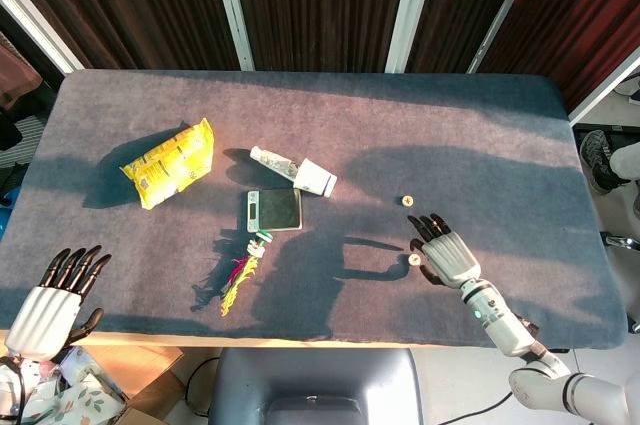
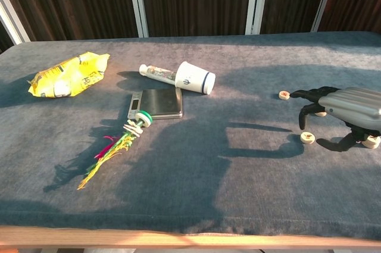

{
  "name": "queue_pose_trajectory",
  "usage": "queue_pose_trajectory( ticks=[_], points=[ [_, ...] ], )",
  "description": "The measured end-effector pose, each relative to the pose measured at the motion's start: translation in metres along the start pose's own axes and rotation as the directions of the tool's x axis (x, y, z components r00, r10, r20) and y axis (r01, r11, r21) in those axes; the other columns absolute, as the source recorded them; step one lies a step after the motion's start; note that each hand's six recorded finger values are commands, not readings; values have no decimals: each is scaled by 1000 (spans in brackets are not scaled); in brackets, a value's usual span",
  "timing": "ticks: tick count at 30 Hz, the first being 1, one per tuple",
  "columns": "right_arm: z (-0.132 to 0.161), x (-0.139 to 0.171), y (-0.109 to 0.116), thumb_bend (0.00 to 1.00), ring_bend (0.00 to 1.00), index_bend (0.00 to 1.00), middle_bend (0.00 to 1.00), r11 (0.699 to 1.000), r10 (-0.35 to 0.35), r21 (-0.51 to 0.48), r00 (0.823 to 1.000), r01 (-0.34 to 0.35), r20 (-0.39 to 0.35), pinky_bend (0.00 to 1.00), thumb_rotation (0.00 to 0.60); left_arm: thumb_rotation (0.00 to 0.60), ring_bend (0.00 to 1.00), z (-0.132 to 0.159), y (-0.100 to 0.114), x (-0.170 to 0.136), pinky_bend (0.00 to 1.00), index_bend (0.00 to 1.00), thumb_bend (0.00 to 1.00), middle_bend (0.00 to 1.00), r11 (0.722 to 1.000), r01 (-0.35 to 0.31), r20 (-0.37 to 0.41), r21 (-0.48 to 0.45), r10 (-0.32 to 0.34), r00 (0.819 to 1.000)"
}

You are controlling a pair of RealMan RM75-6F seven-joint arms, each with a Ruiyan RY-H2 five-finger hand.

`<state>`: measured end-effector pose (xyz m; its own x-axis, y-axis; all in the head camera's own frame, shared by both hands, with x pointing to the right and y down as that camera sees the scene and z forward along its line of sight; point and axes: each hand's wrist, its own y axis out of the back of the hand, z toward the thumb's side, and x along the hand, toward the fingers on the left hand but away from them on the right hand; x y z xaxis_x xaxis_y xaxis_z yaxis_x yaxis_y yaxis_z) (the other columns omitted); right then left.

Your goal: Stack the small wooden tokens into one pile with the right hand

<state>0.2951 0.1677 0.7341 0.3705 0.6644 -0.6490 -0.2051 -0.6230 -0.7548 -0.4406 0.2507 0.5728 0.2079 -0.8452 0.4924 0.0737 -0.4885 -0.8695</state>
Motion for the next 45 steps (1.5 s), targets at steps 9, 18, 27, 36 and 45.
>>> queue_pose_trajectory(
  ticks=[9,18,27,36,45],
  points=[
    [4,-4,-5,524,0,541,0,1000,10,3,1000,-10,-4,0,600,600,0,0,0,0,41,0,363,0,1000,0,2,-2,0,1000],
    [4,-4,-4,524,0,613,0,1000,-1,7,1000,1,2,0,600,600,0,0,0,0,41,0,363,0,1000,1,3,-1,-1,1000],
    [3,14,15,524,0,618,0,997,-80,16,997,80,-21,0,600,600,0,0,0,0,41,0,363,0,1000,0,3,2,0,1000],
    [-24,67,24,524,0,618,0,992,-121,44,993,121,-7,0,600,600,0,2,-2,0,41,0,363,0,1000,4,6,9,-4,1000],
    [-54,76,7,524,0,618,0,995,-73,76,995,68,63,0,600,600,0,3,-3,1,41,0,363,0,1000,7,5,13,-8,1000]
  ],
)
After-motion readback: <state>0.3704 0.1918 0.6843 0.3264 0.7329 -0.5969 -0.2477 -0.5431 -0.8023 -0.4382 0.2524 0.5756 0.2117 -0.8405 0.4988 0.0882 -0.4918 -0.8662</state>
